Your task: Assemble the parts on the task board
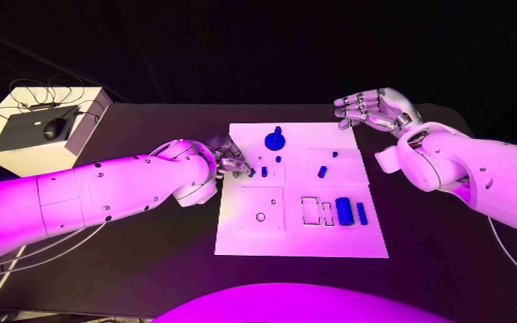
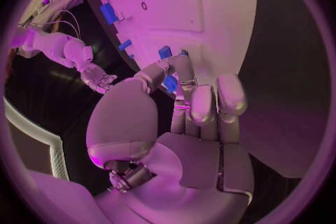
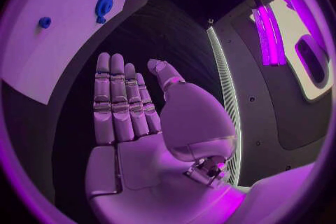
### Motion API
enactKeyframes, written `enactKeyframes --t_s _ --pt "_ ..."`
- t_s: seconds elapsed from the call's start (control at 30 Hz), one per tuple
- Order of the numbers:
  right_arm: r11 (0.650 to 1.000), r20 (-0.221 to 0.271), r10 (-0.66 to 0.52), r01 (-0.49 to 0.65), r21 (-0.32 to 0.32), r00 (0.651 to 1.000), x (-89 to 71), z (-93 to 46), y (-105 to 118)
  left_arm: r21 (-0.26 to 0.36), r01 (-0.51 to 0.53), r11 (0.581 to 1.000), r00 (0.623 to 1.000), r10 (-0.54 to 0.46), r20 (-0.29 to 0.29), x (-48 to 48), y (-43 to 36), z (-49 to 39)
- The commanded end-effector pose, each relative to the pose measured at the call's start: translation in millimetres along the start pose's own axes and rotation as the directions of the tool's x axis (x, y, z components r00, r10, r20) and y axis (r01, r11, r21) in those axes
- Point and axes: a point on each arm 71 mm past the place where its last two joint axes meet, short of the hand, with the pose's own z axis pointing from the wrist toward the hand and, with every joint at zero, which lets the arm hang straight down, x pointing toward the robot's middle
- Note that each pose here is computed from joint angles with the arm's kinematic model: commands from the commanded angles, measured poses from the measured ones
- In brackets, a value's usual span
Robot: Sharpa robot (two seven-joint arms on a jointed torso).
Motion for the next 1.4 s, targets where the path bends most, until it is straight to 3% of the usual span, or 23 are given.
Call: enactKeyframes --t_s 0.03,0.43,1.03,1.4 --pt "1.000 -0.008 0.006 -0.006 -0.005 1.000 0.5 0.0 0.8 -0.008 -0.046 0.999 0.998 0.045 -0.050 7.0 1.1 -1.0" --pt "1.000 -0.009 0.006 -0.006 -0.005 1.000 0.7 0.4 0.7 -0.004 -0.091 0.996 0.987 0.090 -0.131 13.5 0.4 -2.3" --pt "1.000 -0.010 0.006 -0.006 -0.004 1.000 0.8 0.3 0.7 -0.009 -0.088 0.996 0.987 0.086 -0.136 14.2 -0.5 0.9" --pt "1.000 -0.011 0.006 -0.006 -0.004 1.000 0.9 0.1 0.8 -0.023 -0.104 0.994 0.980 0.098 -0.174 16.8 -0.3 3.9"
